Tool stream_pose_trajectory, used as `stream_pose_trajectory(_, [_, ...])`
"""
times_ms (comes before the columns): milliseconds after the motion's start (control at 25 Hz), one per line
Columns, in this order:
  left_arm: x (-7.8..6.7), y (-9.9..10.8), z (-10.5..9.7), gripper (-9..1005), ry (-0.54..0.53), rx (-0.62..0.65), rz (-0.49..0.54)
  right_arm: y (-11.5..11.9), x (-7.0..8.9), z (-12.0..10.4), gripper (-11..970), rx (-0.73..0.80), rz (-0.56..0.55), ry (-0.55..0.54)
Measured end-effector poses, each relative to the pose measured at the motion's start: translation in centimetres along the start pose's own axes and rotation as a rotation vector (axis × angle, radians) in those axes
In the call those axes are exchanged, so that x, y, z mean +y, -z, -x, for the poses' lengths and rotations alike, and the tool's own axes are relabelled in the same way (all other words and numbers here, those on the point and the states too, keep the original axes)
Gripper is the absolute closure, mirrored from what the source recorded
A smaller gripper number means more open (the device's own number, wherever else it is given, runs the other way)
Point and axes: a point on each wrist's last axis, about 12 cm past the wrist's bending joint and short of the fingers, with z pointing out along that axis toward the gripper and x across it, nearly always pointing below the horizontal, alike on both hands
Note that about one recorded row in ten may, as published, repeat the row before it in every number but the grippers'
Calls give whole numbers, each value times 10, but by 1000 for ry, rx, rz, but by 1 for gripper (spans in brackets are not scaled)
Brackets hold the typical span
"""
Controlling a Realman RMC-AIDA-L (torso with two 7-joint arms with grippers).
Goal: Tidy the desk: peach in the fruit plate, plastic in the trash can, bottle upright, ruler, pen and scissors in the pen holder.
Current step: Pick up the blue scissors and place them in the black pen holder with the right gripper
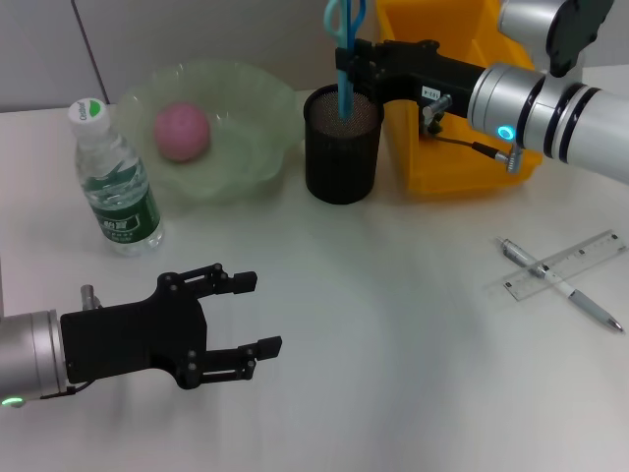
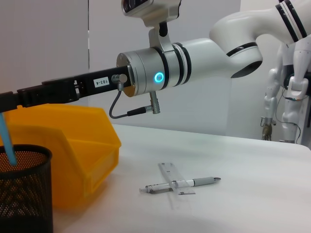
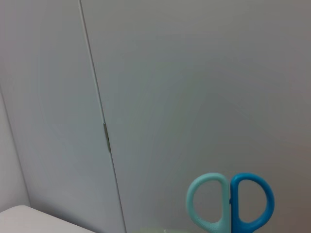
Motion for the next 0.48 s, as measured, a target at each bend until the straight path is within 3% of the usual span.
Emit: stream_pose_trajectory(480, [0, 0, 0, 197, -1, -1, 0, 3, 0, -3, 732, 2, 5, -6])
